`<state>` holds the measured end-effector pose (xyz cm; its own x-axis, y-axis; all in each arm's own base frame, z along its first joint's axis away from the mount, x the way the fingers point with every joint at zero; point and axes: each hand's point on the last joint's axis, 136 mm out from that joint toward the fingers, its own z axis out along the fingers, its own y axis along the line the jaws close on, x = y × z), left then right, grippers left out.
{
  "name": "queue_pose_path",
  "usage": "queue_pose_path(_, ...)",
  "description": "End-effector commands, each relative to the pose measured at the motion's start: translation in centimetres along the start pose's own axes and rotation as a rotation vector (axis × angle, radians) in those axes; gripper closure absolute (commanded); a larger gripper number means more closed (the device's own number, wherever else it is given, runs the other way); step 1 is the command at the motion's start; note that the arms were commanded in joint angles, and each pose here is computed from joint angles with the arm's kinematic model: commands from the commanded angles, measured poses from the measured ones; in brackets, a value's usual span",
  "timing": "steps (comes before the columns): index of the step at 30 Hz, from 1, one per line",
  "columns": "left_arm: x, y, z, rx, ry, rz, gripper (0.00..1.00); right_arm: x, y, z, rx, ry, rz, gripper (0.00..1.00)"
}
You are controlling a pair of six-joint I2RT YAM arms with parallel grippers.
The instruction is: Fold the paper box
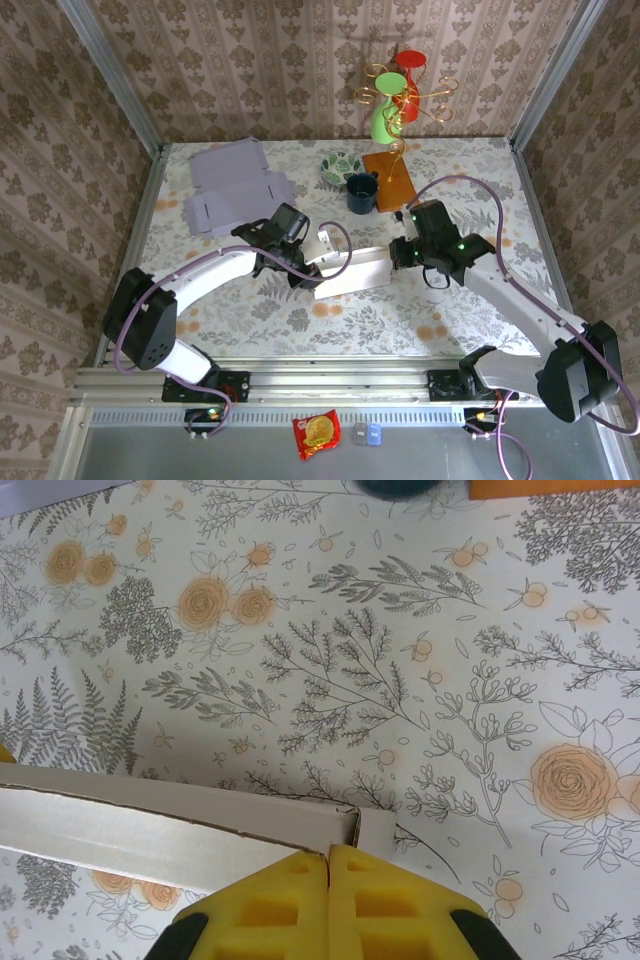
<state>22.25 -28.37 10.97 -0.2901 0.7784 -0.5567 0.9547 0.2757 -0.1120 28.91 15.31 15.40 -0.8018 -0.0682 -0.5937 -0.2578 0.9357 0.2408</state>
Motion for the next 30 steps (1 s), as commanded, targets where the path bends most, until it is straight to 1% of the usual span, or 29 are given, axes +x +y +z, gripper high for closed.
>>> queue_pose_path(1, -0.3, 1.5, 0.0, -0.067, -0.025, -0.092, 0.68, 2.1, 0.1, 0.2, 0.021, 0.029, -0.03, 1.0)
queue_pose_path(3, -0.4, 1.6, -0.3, -0.079, -0.04, -0.107, 0.64, 1.9, 0.2, -0.1, 0.024, 0.005, -0.031, 1.0)
queue_pose_path(5, -0.6, 1.6, -0.8, -0.095, -0.061, -0.121, 0.56, 1.7, 0.2, -0.4, 0.037, -0.01, -0.028, 1.0)
queue_pose_path(10, -1.0, 2.0, -2.1, -0.154, -0.121, -0.169, 0.51, 1.6, 0.4, -0.8, 0.054, -0.023, -0.035, 1.0)
queue_pose_path(11, -1.2, 2.1, -2.4, -0.161, -0.138, -0.181, 0.5, 1.7, 0.4, -0.7, 0.061, -0.022, -0.036, 1.0)
queue_pose_path(14, -1.3, 2.2, -3.1, -0.194, -0.184, -0.214, 0.4, 1.8, 0.5, -0.8, 0.077, -0.03, -0.033, 1.0)
queue_pose_path(18, -1.5, 2.2, -4.1, -0.245, -0.243, -0.225, 0.34, 1.6, 0.4, -1.2, 0.102, -0.051, -0.024, 1.0)
queue_pose_path(21, -1.5, 2.5, -5.2, -0.298, -0.27, -0.245, 0.35, 1.6, 0.6, -1.5, 0.11, -0.065, -0.022, 1.0)
queue_pose_path(27, -2.5, 2.8, -9.0, -0.383, -0.389, -0.331, 0.39, 1.7, 0.7, -1.5, 0.116, -0.072, -0.003, 1.0)
queue_pose_path(29, -2.4, 2.9, -9.8, -0.392, -0.381, -0.365, 0.42, 1.8, 0.9, -1.3, 0.113, -0.069, 0.009, 1.0)
queue_pose_path(30, -2.0, 2.8, -9.9, -0.381, -0.357, -0.384, 0.43, 1.7, 1.0, -1.2, 0.112, -0.069, 0.011, 1.0)
